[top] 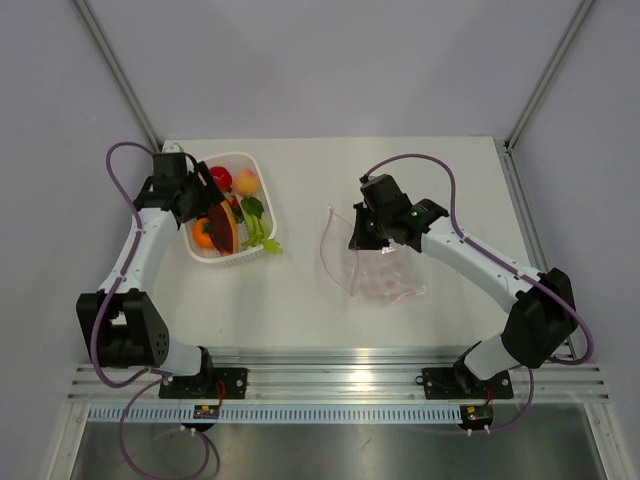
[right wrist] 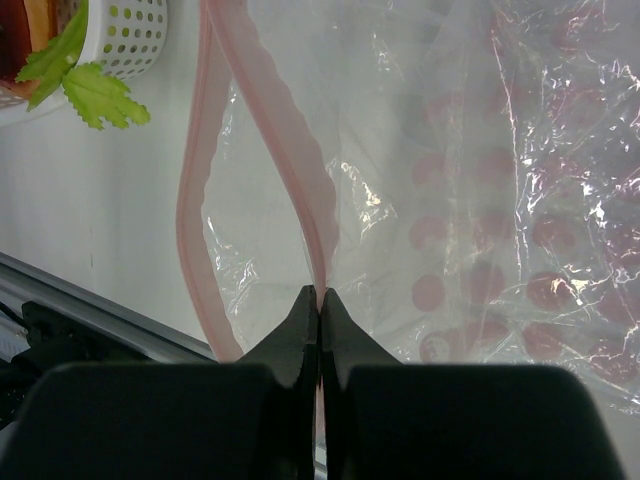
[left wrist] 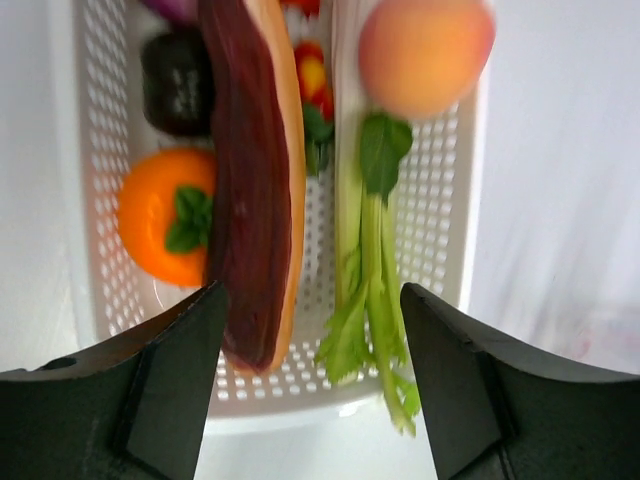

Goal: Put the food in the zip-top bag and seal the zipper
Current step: Pick up the fake food from the bin.

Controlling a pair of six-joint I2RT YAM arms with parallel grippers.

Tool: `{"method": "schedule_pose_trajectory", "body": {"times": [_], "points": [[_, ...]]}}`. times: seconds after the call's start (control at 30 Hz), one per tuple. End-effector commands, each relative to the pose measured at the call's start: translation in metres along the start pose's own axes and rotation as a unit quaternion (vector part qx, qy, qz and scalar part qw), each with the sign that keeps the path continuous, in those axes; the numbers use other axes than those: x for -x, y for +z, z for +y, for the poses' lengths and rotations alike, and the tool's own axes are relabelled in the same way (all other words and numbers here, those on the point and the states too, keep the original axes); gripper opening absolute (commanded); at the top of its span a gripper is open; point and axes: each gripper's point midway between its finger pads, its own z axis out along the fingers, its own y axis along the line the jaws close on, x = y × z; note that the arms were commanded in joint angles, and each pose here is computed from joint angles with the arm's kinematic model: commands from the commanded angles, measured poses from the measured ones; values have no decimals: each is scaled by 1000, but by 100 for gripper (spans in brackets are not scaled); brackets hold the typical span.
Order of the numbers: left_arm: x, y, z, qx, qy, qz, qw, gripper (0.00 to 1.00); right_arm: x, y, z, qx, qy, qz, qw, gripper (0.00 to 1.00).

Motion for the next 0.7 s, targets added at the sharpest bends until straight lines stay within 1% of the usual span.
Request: {"method": "schedule_pose_trajectory", "body": {"times": [0.0,0.03,0.07,0.1,0.17,0.23,0.37,0.43,0.5,0.57,0.67], "points": [[42,7,7,31,5,-29,999,71,6,-9,8,13,-3,-13,1000,2],[44,10,10,39,4,-23,999,69,5,-9,7,11,-4,-12,1000,2],[55,10,7,39,2,-30,999,67,6,-9,7,10,-4,-13,1000,2],[51,25,12,46,-1,-14,999,66,7,-11,7,10,-4,-14,1000,2],[58,35,12,48,-7,-9,999,64,6,-11,6,7,-5,-14,1000,2],[52,54,17,54,-13,10,998,63,6,-11,5,5,-4,-14,1000,2],[53,77,23,55,-26,16,998,61,5,-11,4,3,-3,-13,1000,2],[58,84,24,39,-31,11,999,59,4,-11,3,1,-2,-10,1000,2],[59,93,24,28,-33,18,999,58,5,-13,4,2,-2,-11,1000,2],[58,103,30,30,-37,30,998,56,6,-12,4,0,-3,-12,1000,2],[59,109,27,19,-38,35,998,52,7,-11,5,-1,-7,-10,1000,2]]}}
